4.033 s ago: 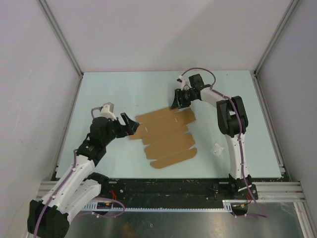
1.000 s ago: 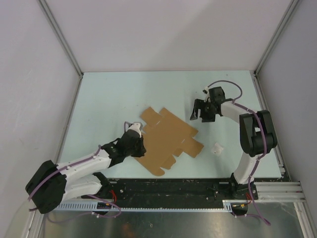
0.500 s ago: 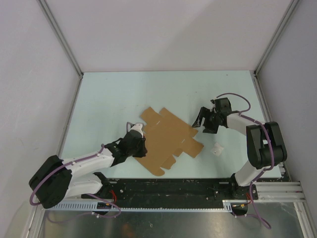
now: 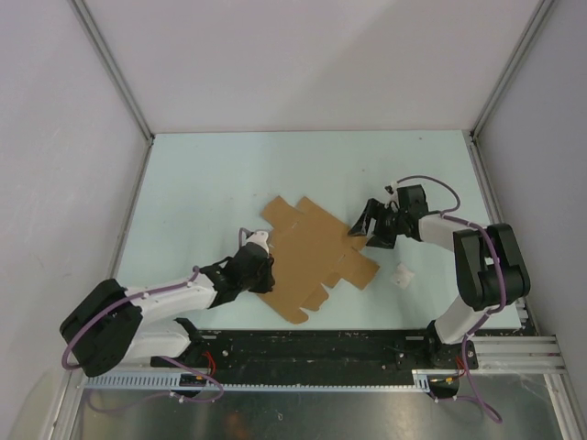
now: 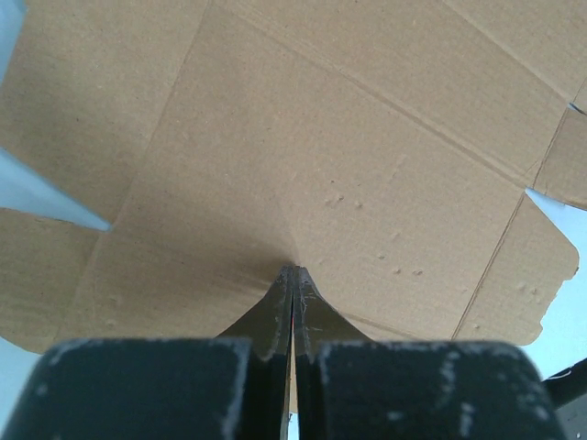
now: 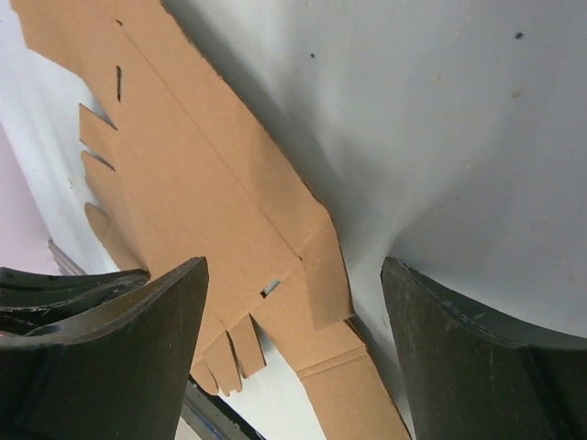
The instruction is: Fold the paper box
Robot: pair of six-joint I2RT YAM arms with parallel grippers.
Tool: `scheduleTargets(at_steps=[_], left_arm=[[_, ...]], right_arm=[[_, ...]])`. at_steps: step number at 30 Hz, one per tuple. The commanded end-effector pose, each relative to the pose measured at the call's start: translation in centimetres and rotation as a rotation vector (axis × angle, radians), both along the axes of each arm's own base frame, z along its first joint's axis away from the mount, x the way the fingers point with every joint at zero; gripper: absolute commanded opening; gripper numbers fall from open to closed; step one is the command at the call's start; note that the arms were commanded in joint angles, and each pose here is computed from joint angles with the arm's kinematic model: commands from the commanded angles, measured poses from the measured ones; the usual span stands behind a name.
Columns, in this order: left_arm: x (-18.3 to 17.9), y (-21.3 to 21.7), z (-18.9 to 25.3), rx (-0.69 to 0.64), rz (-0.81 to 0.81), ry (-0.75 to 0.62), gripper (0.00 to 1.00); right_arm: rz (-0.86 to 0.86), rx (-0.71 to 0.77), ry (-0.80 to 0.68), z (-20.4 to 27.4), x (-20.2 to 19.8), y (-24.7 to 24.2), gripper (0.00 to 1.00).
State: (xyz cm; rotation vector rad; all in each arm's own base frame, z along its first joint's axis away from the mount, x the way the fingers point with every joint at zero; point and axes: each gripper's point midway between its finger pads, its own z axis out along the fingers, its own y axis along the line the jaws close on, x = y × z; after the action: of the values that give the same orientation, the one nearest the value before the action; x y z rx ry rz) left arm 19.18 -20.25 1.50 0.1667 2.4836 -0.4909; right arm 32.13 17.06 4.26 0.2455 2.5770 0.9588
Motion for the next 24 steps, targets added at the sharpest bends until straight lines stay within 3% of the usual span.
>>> scheduleTargets(at_steps=[1,19,24], left_arm=[[-0.9,0.6,-1.5,0.041,0.003,0.038,0.0],[-1.3,1.1,-2.4,0.071,-0.005,0.05,0.0],[-1.3,1.1,-2.4,0.076,-0.008,0.049,0.0]], right_arm=[[0.028,0.067,-0.02,-0.1,0.5,1.0,0.82],[0.121,0.328,-0.126,0.3,4.1,3.8,0.8],[0.211,0.242,-0.146,0.2,4.2,5.5,0.78]])
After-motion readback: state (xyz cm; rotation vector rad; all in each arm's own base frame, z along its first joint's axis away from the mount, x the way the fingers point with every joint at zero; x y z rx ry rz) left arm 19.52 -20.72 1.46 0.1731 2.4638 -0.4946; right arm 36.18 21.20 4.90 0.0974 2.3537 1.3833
